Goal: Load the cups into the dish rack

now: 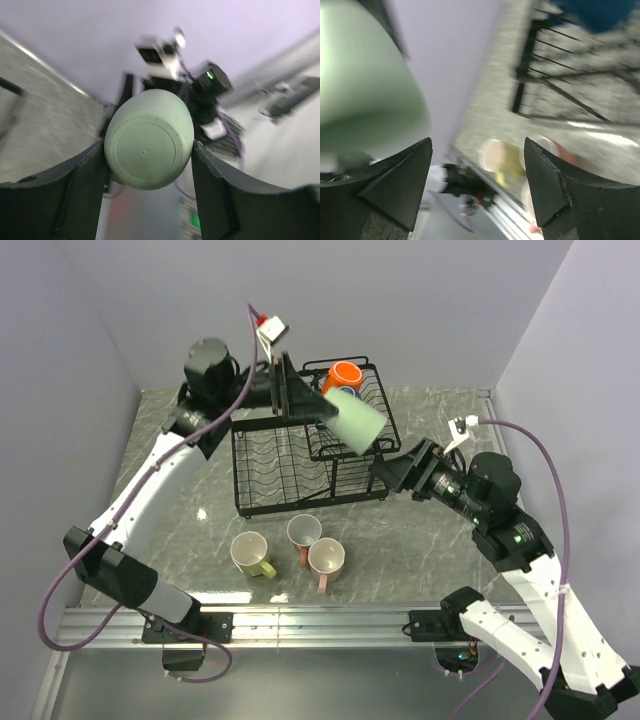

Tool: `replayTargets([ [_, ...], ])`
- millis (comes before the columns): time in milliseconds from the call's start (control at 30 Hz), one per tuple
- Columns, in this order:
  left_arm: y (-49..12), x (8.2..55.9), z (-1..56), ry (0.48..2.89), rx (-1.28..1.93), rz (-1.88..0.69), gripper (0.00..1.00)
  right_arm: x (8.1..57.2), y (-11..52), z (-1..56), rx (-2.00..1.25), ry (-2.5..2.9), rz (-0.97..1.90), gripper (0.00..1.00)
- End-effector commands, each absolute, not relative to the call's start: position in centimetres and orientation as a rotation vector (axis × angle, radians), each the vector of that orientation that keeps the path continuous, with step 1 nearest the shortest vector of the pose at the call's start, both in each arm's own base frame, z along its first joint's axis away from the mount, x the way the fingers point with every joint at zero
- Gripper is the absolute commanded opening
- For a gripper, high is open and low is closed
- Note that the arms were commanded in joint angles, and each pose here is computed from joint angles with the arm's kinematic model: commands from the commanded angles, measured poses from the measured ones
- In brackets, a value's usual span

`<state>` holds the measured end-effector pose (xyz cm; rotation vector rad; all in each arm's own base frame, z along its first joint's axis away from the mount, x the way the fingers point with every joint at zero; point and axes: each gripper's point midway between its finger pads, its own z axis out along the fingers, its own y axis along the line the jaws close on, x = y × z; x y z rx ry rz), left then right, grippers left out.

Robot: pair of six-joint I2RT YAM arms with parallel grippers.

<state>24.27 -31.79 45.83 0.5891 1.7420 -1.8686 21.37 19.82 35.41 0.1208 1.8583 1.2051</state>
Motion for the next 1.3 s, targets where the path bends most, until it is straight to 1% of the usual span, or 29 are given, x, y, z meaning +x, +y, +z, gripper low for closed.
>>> replayTargets([
  [0,-30.8,28.4,43.9,1.842,0.529,-1.552,0.0,20.6,15.8,31.5,0.208,1.98,0.933,0.81],
  [33,-30.6,30.2,44.7,1.81,0.507,-1.437,0.0,19.9,15.1,30.6,0.23,2.004,0.905,0.8],
  [67,-30.8,31.8,42.1,1.931,0.447,-1.392,0.0,19.5,14.7,30.1,0.245,2.013,0.891,0.8],
  [100,-30.7,32.9,41.7,1.953,0.419,-1.34,0.0,19.3,14.3,29.1,0.265,2.032,0.872,0.8],
  [133,-30.6,34.0,42.5,1.93,0.409,-1.277,0.0,18.4,13.9,28.7,0.283,2.037,0.878,0.8],
  [167,-30.9,35.0,41.3,1.968,0.391,-1.249,0.0,18.0,13.6,28.4,0.293,2.039,0.876,0.8],
  [233,-31.4,35.6,41.4,1.955,0.408,-1.221,0.0,17.2,13.0,27.7,0.305,2.046,0.861,0.8],
  [367,-32.5,37.6,39.1,2.011,0.387,-1.097,0.0,16.7,11.5,27.5,0.298,2.062,0.768,0.8],
  [567,-34.1,38.0,36.5,2.086,0.4,-0.979,0.0,16.0,11.3,27.0,0.286,2.088,0.756,0.79],
  [800,-34.4,37.8,35.8,2.09,0.388,-0.833,0.0,15.5,11.3,26.4,0.27,2.111,0.757,0.79],
  [933,-34.0,37.8,35.0,2.11,0.394,-0.702,0.0,15.3,11.2,26.2,0.268,2.114,0.756,0.79],
  [1133,-34.0,37.3,33.9,2.127,0.451,-0.55,0.0,15.3,11.5,25.6,0.258,2.13,0.764,0.79],
  [1200,-33.9,37.2,33.6,2.129,0.462,-0.509,0.04,15.4,11.6,25.4,0.258,2.132,0.766,0.79],
  [1233,-34.3,37.0,33.3,2.131,0.477,-0.502,0.07,15.5,11.8,25.3,0.254,2.135,0.771,0.79],
  [1267,-34.5,36.9,33.2,2.129,0.485,-0.494,0.19,15.5,11.8,25.2,0.253,2.139,0.772,0.78],
])
